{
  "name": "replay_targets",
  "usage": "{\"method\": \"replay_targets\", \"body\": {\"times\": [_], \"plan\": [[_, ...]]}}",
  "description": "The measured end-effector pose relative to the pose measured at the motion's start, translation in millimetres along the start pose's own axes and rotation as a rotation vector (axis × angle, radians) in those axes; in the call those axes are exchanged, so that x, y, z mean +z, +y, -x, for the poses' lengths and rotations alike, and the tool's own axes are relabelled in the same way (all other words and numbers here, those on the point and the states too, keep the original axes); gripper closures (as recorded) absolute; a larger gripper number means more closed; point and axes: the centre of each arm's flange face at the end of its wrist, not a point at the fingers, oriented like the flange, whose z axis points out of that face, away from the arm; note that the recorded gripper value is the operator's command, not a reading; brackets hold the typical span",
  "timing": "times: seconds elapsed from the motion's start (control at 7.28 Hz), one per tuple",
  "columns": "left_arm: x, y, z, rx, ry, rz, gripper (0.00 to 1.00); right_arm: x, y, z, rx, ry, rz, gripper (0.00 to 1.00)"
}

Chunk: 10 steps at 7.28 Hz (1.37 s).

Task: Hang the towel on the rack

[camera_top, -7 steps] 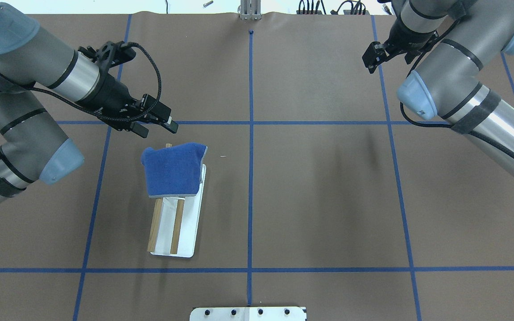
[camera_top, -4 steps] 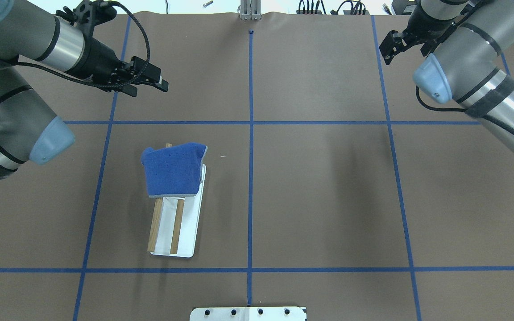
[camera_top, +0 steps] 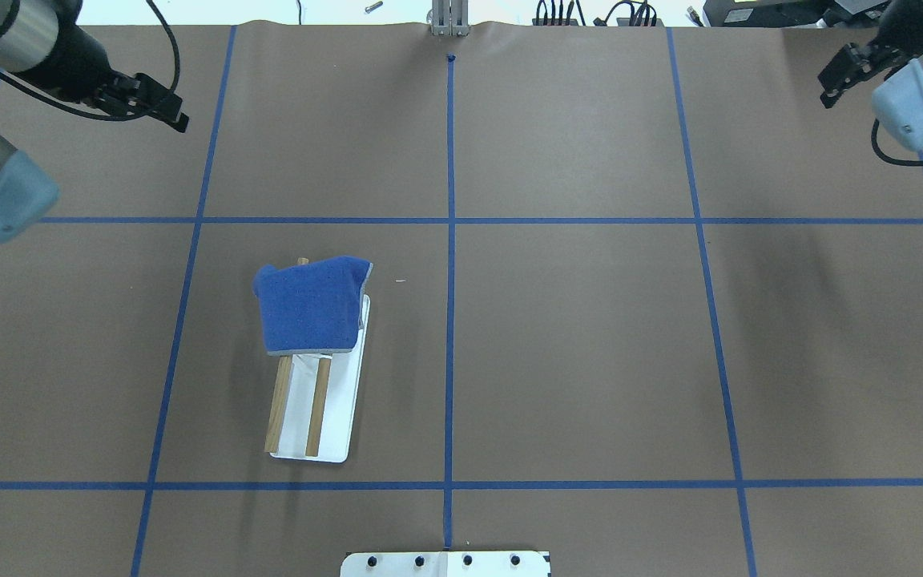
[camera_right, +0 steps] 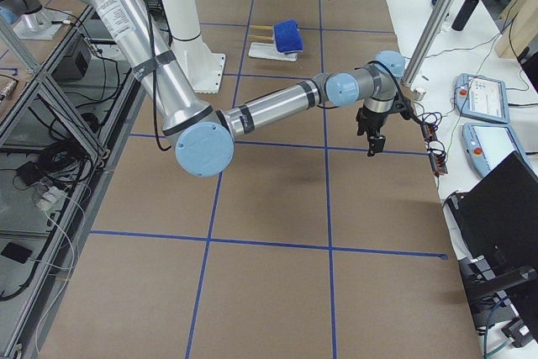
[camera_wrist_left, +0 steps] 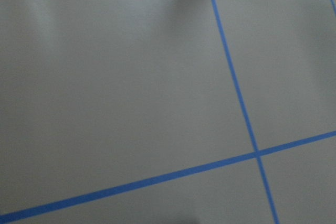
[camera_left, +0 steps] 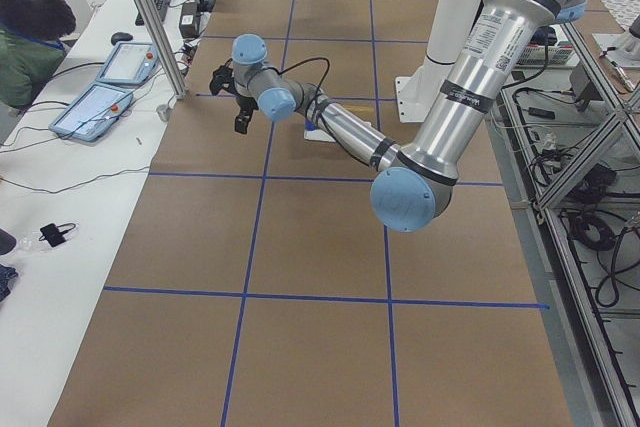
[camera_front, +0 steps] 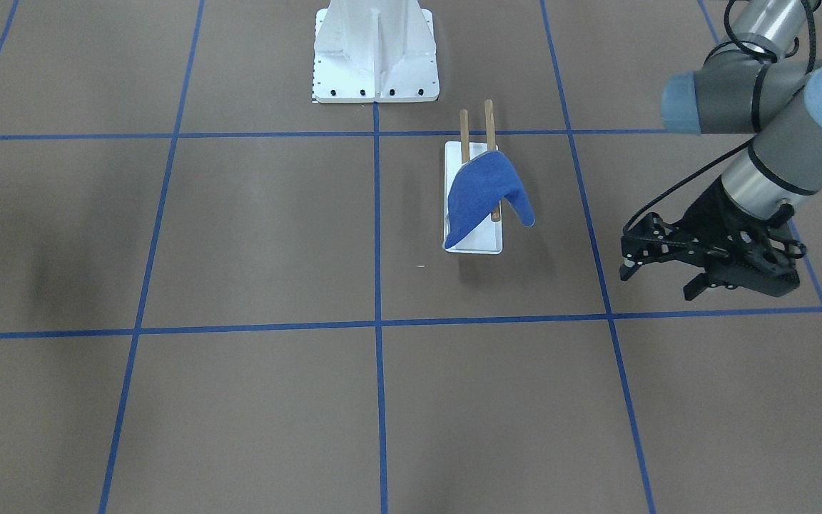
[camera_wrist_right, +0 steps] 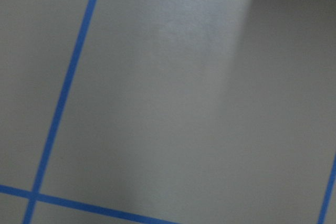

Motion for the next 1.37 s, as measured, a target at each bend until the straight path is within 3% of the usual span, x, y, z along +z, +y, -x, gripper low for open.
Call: {"method": "replay_targets", "body": {"times": [0.41, 0.69, 0.96, 1.37], "plan": [[-40, 26, 138, 0.082, -0.141, 0.171, 0.02, 22, 71, -112, -0.01, 0.02, 0.054, 0.0], [-52, 102, 259, 0.114, -0.165, 0.277, 0.02, 36, 120, -165, -0.058, 0.027, 0.087, 0.0], [-72, 159, 352, 0.079, -0.147, 0.295, 0.02, 48, 149, -189, -0.098, 0.036, 0.116, 0.0], [-101, 206, 377, 0.026, -0.145, 0.25, 0.02, 35, 147, -185, -0.025, 0.043, 0.092, 0.0]]}}
